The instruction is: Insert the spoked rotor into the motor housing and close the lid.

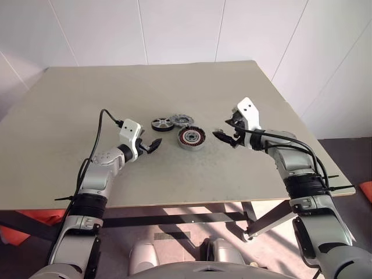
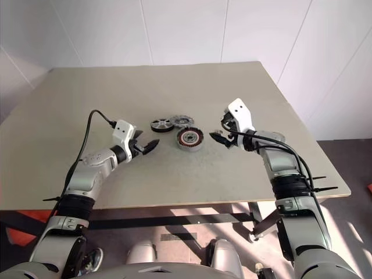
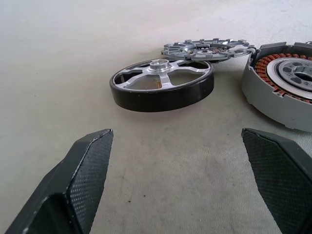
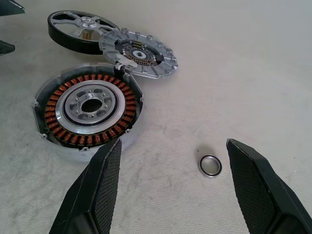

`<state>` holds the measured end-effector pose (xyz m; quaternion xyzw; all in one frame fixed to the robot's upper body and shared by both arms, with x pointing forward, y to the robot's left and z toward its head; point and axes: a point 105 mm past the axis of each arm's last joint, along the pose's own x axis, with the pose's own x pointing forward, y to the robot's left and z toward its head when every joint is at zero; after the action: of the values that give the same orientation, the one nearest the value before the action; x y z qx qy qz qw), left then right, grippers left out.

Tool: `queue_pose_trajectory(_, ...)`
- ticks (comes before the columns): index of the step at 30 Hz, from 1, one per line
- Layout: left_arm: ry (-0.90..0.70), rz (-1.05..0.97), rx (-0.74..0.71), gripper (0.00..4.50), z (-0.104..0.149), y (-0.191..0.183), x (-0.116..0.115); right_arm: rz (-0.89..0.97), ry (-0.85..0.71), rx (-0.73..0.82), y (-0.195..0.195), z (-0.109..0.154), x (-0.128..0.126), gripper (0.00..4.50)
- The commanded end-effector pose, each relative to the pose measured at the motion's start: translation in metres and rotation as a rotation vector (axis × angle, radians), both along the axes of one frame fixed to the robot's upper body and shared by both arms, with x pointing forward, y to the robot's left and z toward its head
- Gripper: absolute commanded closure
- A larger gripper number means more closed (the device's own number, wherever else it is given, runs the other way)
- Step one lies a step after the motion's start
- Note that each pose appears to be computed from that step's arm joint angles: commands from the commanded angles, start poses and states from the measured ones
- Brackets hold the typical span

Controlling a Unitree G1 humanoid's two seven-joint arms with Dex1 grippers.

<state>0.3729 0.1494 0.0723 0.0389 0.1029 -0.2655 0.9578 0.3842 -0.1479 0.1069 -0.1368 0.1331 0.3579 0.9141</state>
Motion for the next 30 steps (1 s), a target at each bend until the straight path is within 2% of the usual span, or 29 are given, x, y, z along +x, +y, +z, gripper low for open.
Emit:
queue_pose_trajectory(1, -0.058, 0.006, -0.009, 0.03, 0.015, 0.000, 0.001, 0.042, -0.068, -0.006, 0.009, 0.020, 0.002, 0.63)
queue_pose_trajectory(5, -0.059, 0.016, -0.011, 0.03, 0.015, 0.001, -0.001, 0.053, -0.064, -0.012, 0.013, 0.018, 0.002, 0.63)
queue_pose_trajectory(9, -0.075, 0.039, -0.027, 0.03, 0.022, 0.004, 0.002, 0.055, -0.072, 0.042, 0.016, 0.029, 0.006, 0.63)
queue_pose_trajectory(18, -0.059, 0.066, -0.058, 0.03, 0.017, -0.008, 0.002, 0.000, -0.086, 0.002, 0.009, 0.026, 0.015, 0.63)
queue_pose_trajectory(23, -0.069, 0.080, -0.058, 0.03, 0.021, -0.009, 0.007, -0.113, -0.092, 0.033, -0.005, 0.028, 0.033, 0.63)
queue_pose_trajectory(30, -0.069, 0.102, -0.069, 0.03, 0.019, -0.006, 0.001, -0.204, -0.032, 0.077, -0.009, 0.012, 0.053, 0.63)
